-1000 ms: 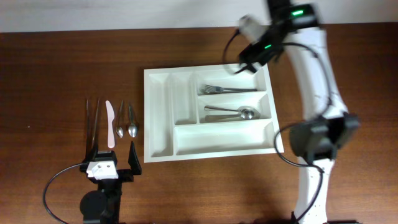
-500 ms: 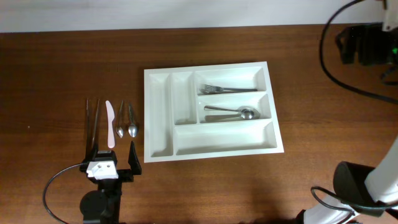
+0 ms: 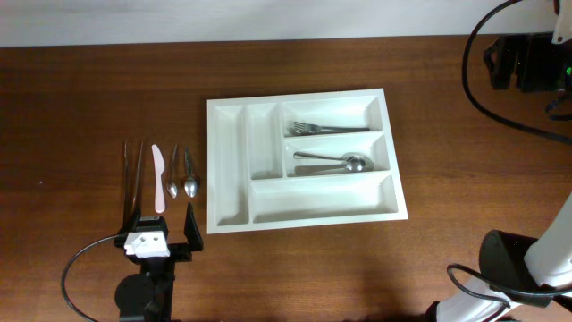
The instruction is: Pack container
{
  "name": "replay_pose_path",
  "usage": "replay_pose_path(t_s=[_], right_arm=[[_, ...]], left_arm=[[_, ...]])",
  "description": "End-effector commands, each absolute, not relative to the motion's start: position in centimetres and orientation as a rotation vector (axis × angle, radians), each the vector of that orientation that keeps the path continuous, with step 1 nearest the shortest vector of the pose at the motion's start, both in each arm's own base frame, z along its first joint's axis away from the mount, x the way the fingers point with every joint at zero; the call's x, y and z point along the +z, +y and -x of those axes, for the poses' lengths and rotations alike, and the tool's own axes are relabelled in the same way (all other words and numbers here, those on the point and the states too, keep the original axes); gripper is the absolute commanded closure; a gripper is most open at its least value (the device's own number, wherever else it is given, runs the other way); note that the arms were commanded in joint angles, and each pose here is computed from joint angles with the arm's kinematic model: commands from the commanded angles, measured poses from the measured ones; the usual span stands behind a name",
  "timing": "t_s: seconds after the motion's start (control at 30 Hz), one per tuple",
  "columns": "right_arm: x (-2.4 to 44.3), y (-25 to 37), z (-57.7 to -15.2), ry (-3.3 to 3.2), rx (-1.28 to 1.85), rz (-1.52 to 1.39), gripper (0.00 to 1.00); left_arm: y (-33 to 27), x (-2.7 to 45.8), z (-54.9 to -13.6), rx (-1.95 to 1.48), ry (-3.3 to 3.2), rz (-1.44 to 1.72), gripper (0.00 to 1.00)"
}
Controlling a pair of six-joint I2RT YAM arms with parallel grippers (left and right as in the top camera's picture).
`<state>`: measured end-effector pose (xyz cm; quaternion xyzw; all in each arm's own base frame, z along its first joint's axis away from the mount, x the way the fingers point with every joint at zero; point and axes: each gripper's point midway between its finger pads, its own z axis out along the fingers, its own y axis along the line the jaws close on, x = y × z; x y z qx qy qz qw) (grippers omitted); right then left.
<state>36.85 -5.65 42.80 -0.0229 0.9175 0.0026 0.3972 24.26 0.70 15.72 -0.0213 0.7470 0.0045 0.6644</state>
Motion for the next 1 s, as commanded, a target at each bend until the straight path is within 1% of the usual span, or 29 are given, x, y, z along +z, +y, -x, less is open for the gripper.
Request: replay_pose_path(t_s=[0.0, 0.13, 0.23, 0.43, 0.6, 0.77, 0.9, 0.97], right_arm=[[42.5, -5.9, -36.9, 2.335, 0.010, 0.039, 0.01], [42.5, -5.9, -36.9, 2.335, 0.010, 0.039, 0.01], [42.5, -5.9, -36.9, 2.335, 0.010, 0.039, 0.01], [42.5, -5.9, -36.9, 2.335, 0.009, 0.039, 0.01], [42.5, -5.9, -36.9, 2.335, 0.009, 0.039, 0.01], [42.5, -5.9, -36.9, 2.335, 0.010, 0.039, 0.01], [42.5, -5.9, -36.9, 2.335, 0.010, 0.039, 0.01], [42.5, -5.9, -36.9, 2.335, 0.010, 0.039, 0.01]], left_arm=[[1.1, 15.6, -24.3, 0.025, 1.684, 0.071, 0.01], [0.8, 15.9, -24.3, 0.009, 1.673, 0.057, 0.01], [0.8, 17.4, -24.1, 0.009, 1.651, 0.056, 0.01], [0.9, 23.2, -22.8, 0.015, 1.680, 0.061, 0.01], [1.6, 27.1, -23.8, 0.083, 1.895, 0.057, 0.01], [1.5, 27.8, -25.5, 0.098, 2.201, 0.019, 0.01], [1.0, 25.5, -26.8, 0.066, 2.496, -0.004, 0.01], [1.1, 23.7, -28.2, 0.066, 2.610, -0.008, 0.01]])
